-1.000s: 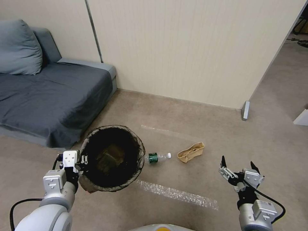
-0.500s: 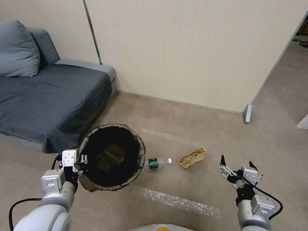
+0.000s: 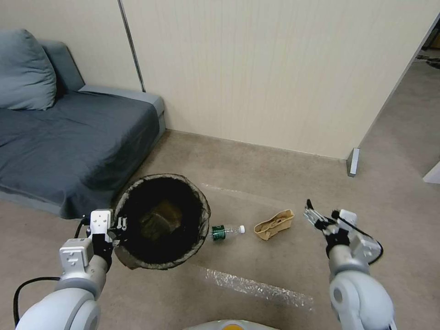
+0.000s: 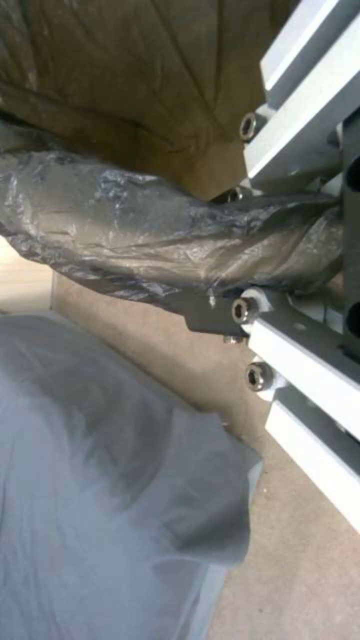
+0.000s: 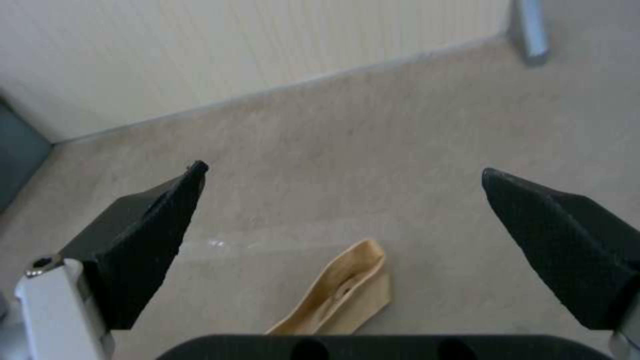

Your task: Pick up the trash bin, then pick up the garbage from the floor and place it into the trash bin.

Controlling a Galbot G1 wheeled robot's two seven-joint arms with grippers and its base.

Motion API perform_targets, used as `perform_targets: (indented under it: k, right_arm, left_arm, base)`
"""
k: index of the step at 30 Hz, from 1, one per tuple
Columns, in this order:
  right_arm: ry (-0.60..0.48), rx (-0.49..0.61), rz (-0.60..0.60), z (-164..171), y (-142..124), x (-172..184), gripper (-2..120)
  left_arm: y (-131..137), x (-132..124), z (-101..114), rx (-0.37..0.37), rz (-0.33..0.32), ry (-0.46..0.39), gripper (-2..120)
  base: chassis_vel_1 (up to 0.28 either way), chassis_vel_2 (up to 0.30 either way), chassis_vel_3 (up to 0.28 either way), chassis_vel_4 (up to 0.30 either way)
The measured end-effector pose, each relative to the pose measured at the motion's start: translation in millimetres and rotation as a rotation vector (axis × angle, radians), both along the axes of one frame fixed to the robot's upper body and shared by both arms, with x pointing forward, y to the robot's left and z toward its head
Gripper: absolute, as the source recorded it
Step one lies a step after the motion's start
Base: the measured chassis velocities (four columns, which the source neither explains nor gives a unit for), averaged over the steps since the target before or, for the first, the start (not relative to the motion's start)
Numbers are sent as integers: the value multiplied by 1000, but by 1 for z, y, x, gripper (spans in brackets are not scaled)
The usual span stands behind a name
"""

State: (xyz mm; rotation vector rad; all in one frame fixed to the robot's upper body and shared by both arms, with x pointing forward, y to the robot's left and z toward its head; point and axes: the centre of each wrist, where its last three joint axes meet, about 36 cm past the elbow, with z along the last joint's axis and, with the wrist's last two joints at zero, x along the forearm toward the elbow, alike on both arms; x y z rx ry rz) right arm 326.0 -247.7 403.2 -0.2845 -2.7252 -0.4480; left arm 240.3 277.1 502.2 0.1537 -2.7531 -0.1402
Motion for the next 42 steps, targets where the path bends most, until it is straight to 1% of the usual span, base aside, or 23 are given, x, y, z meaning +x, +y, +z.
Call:
perform_targets:
  k: [6, 8, 11, 12, 14, 25, 29, 37, 42]
  right_arm:
    - [82, 60, 24, -37, -4, 34, 100]
    - [90, 67, 26, -40, -4, 38, 100]
    - [123, 89, 33, -55, 2, 58, 100]
    - [123, 89, 33, -55, 2, 58, 100]
    - [160, 105, 19, -66, 11, 74, 100]
    - [268, 192, -30, -90, 35, 111, 100]
    - [348, 273, -67, -103, 50, 138, 100]
    - [404, 261, -130, -117, 63, 157, 100]
    - [422, 259, -155, -124, 70, 161, 100]
  left_arm:
    - [4, 3, 4, 15, -27, -30, 3]
    - [4, 3, 4, 18, -31, -31, 3]
    - [7, 5, 3, 29, -45, -27, 3]
    - [7, 5, 3, 29, -45, -27, 3]
    - [8, 5, 3, 31, -47, -26, 3]
    - [8, 5, 4, 30, -40, -35, 3]
    - [11, -2, 11, 42, -21, -49, 3]
    - [11, -6, 14, 37, -7, -53, 3]
    - [10, -6, 14, 36, -7, -56, 3]
  base:
    - [0, 0, 0, 0]
    - [0, 0, 0, 0]
    - [0, 0, 0, 0]
    - [0, 0, 0, 0]
    - [0, 0, 0, 0]
    - [0, 0, 0, 0]
    - [0, 0, 0, 0]
    - [0, 0, 0, 0]
    - [0, 0, 0, 0]
